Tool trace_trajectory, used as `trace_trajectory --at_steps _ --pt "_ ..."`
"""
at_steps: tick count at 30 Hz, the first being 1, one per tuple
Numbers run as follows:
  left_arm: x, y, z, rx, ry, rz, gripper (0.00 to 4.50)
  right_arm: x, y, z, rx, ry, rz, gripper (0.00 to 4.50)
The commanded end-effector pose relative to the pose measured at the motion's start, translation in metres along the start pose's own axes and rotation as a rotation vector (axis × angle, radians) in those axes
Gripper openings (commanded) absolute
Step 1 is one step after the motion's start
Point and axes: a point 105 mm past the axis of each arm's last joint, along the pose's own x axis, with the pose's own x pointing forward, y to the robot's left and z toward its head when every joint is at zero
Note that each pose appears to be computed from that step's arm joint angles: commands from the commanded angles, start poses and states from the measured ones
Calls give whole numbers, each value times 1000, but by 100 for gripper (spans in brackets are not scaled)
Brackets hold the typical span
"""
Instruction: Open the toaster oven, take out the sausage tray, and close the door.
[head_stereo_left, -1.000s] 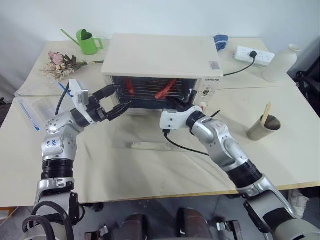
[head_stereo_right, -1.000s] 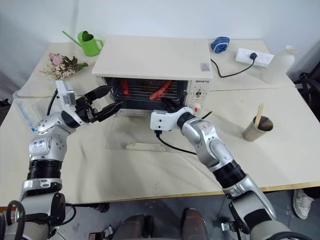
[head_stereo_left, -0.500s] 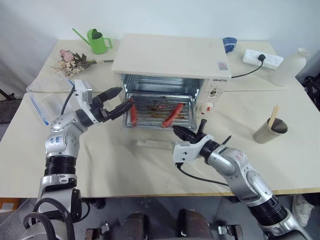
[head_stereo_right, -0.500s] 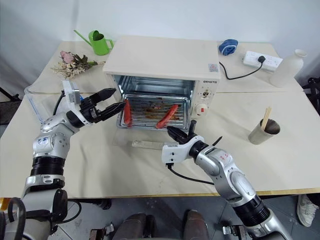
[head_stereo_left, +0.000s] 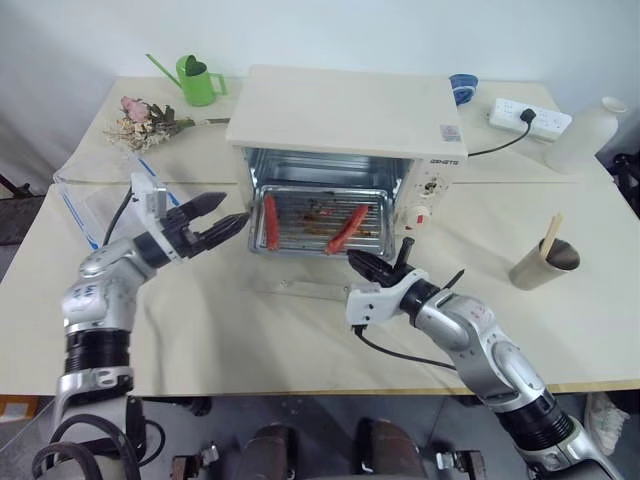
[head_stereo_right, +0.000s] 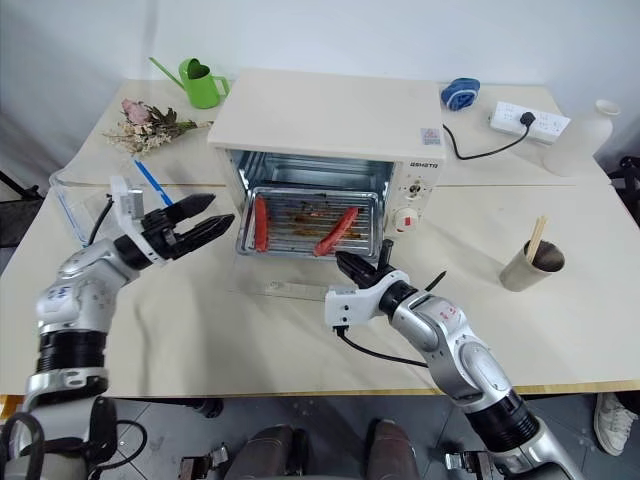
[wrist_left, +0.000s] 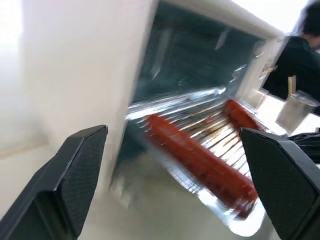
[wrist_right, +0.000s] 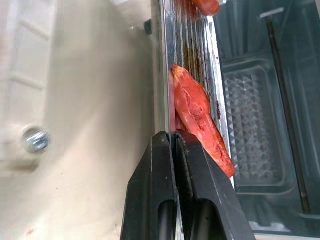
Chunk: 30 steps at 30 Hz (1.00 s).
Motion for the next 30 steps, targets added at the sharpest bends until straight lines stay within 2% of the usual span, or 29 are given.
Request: trace_trajectory --at_steps 1,7,12,20,24,28,30 --pt "-15 -10 14 -204 -5 -4 450 -16 -12 9 -54 -83 -49 0" --pt "-17 -22 3 -370 97 2 450 -23 -13 13 -86 -149 -45 0" --pt "-13 -31 0 -462 123 -10 450 -25 -15 13 -92 -171 -56 0" --pt "-12 -36 -3 -475 148 -7 450 -25 -19 15 -97 -198 -68 0" --pt "-11 -34 -4 -461 149 11 362 -24 -21 16 -97 -207 -76 0" --pt "-9 -37 -4 -456 159 -10 233 -22 -23 17 -101 -217 -81 0" --pt "-8 -37 -4 -453 157 -8 233 -22 -24 17 -102 -222 -83 0"
